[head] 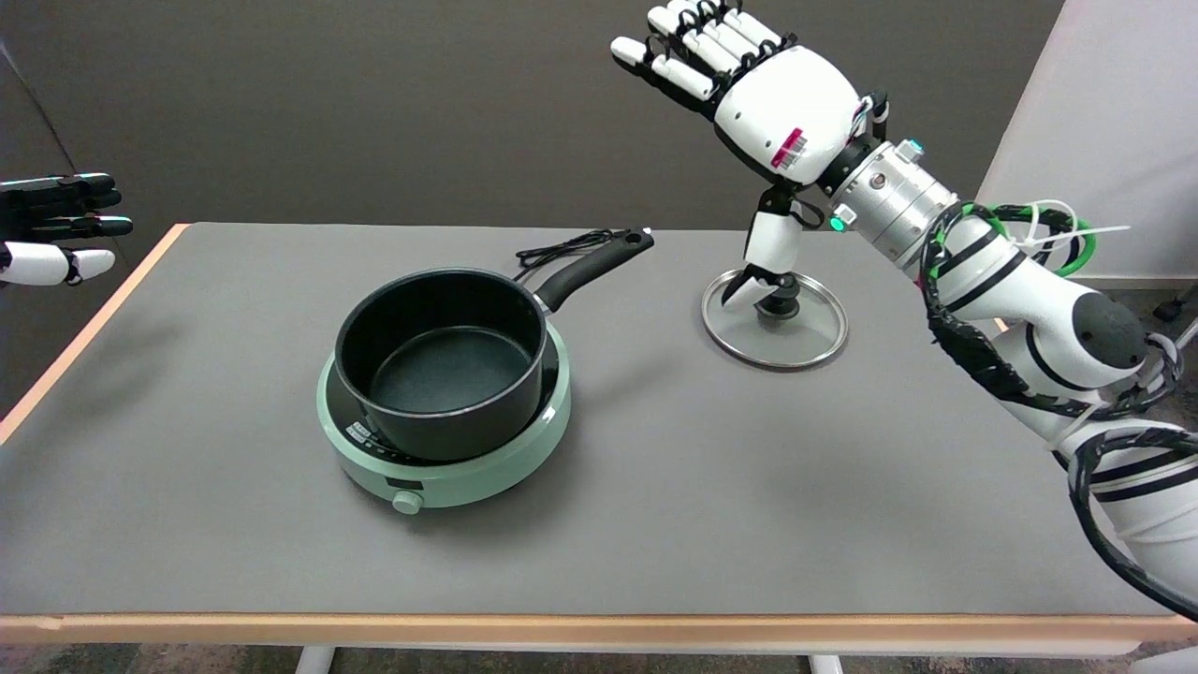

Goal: Pick up the pot.

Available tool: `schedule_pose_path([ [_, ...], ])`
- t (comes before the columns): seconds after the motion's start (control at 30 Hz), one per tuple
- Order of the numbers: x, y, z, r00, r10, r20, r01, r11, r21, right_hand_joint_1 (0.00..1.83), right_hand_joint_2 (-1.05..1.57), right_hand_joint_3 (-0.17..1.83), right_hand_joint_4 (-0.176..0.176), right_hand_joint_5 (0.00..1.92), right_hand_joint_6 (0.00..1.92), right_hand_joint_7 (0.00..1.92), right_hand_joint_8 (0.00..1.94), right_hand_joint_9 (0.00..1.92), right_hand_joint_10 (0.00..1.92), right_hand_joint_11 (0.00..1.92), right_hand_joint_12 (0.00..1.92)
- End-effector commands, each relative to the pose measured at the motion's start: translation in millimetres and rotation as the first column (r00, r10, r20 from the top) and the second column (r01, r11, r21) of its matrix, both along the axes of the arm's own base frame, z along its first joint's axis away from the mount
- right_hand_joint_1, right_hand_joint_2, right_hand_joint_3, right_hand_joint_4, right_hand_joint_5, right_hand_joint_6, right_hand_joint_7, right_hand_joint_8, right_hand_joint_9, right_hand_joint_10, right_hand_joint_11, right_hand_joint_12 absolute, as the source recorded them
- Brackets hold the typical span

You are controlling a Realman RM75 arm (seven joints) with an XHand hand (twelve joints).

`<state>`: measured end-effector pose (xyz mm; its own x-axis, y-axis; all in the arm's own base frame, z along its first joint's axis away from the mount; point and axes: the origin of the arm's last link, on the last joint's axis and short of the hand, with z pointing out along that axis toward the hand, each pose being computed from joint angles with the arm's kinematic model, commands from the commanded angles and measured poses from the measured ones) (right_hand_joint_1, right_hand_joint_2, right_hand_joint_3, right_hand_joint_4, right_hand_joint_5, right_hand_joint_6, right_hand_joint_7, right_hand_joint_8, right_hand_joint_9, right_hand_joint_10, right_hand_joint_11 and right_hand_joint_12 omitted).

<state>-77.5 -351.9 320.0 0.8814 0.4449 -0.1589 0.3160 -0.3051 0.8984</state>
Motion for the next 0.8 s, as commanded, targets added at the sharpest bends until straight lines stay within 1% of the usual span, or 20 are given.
schedule_pose_path([
  [0.03, 1, -6, 4, 1.0, -0.002, 0.008, 0.002, 1.0, -0.011, 0.99, -0.61, 1.04, 0.176, 0.11, 0.11, 0.11, 0.11, 0.11, 0.11, 0.11, 0.11],
  [0.13, 1, -8, 3, 1.0, -0.001, 0.009, 0.002, 1.0, -0.009, 1.0, -0.63, 1.09, 0.176, 0.11, 0.11, 0.11, 0.11, 0.11, 0.11, 0.11, 0.11],
  [0.27, 3, -16, 1, 1.0, -0.003, 0.016, 0.003, 1.0, -0.007, 1.0, -0.62, 1.07, 0.176, 0.09, 0.09, 0.09, 0.09, 0.09, 0.09, 0.09, 0.09],
  [0.4, 1, -29, -2, 0.999, -0.017, 0.028, 0.017, 1.0, 0.001, 1.0, -0.58, 1.18, 0.176, 0.21, 0.21, 0.21, 0.21, 0.21, 0.21, 0.21, 0.21],
  [0.47, 2, -34, -5, 0.999, -0.017, 0.032, 0.017, 1.0, 0.008, 1.0, -0.58, 1.19, 0.176, 0.2, 0.2, 0.2, 0.2, 0.2, 0.2, 0.2, 0.2],
  [0.5, 2, -38, -7, 0.999, -0.021, 0.033, 0.02, 1.0, 0.014, 1.0, -0.64, 1.18, 0.176, 0.12, 0.12, 0.12, 0.12, 0.12, 0.12, 0.12, 0.12],
  [0.53, 2, -40, -9, 0.999, -0.023, 0.032, 0.022, 1.0, 0.018, 1.01, -0.65, 1.13, 0.176, 0.09, 0.09, 0.09, 0.09, 0.09, 0.09, 0.09, 0.09],
  [0.57, 0, -43, -11, 0.999, -0.029, 0.034, 0.029, 0.999, 0.023, 1.01, -0.64, 1.05, 0.176, 0.08, 0.08, 0.08, 0.08, 0.08, 0.08, 0.08, 0.08],
  [0.6, 0, -46, -14, 0.999, -0.032, 0.035, 0.031, 0.999, 0.029, 1.0, -0.61, 0.92, 0.176, 0.06, 0.06, 0.06, 0.06, 0.06, 0.06, 0.06, 0.06],
  [0.63, 1, -49, -15, 0.999, -0.033, 0.033, 0.032, 0.999, 0.032, 1.01, -0.61, 0.85, 0.176, 0.06, 0.06, 0.06, 0.06, 0.06, 0.06, 0.06, 0.06],
  [0.8, 1, -62, -32, 0.999, -0.039, -0.015, 0.039, 0.997, 0.061, 1.03, -0.65, 0.82, 0.176, 0.08, 0.08, 0.08, 0.08, 0.08, 0.08, 0.08, 0.08],
])
